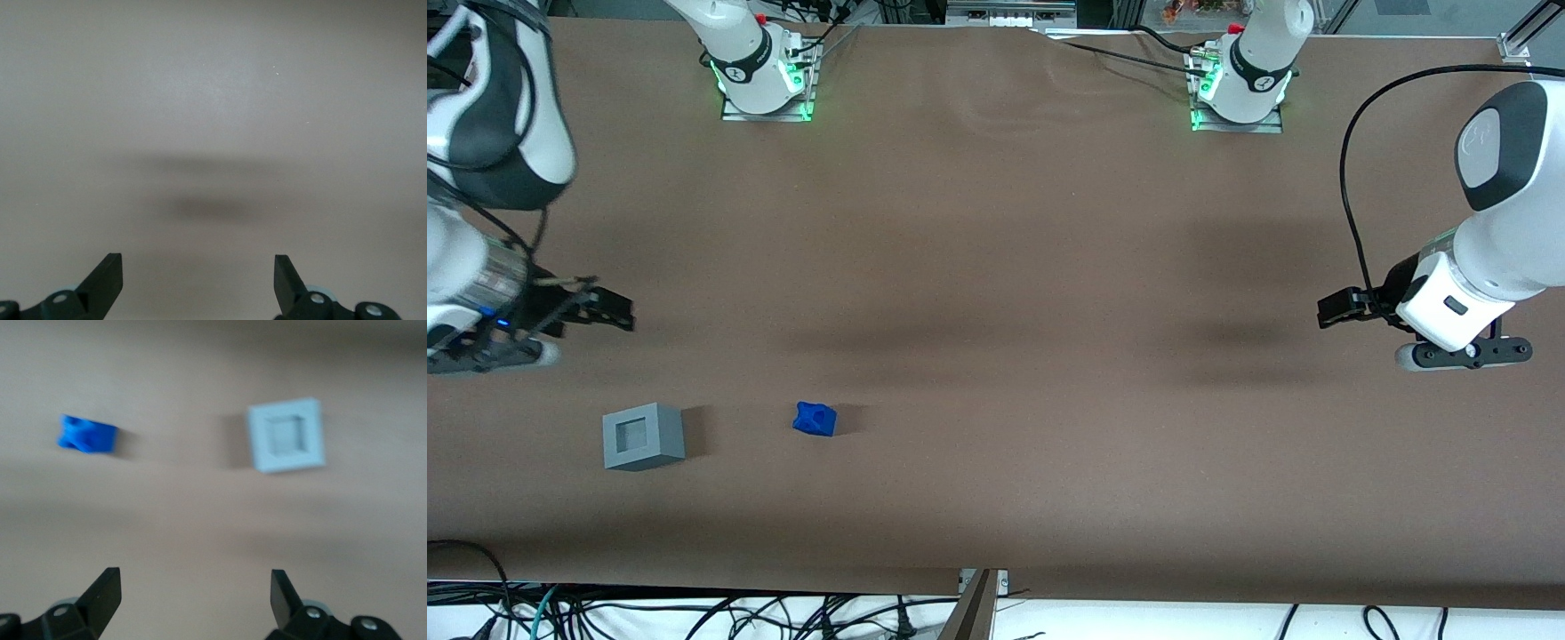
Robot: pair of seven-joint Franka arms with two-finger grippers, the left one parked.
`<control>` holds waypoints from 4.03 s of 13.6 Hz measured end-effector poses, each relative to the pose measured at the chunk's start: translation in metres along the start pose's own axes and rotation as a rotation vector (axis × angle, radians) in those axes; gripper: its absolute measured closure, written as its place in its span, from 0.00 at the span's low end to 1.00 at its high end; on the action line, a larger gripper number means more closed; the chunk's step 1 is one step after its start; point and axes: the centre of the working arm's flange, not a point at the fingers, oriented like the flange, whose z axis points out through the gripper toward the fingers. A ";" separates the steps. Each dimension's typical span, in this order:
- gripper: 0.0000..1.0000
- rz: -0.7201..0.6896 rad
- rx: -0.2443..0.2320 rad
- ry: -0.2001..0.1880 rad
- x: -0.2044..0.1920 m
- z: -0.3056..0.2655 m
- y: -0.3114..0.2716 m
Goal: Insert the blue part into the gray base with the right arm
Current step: 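Move the open right gripper over the blue part and lower it, then close the right gripper on the blue part and lift it, then carry the blue part over the gray base's square opening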
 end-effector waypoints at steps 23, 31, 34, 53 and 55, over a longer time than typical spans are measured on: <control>0.01 0.300 0.054 0.117 0.052 0.223 -0.155; 0.50 0.281 0.053 0.128 0.055 0.221 -0.159; 0.50 0.175 0.013 0.116 0.060 0.195 -0.147; 0.50 -0.147 -0.049 0.057 0.049 0.123 0.103; 0.50 -0.143 -0.048 0.062 0.051 0.131 0.106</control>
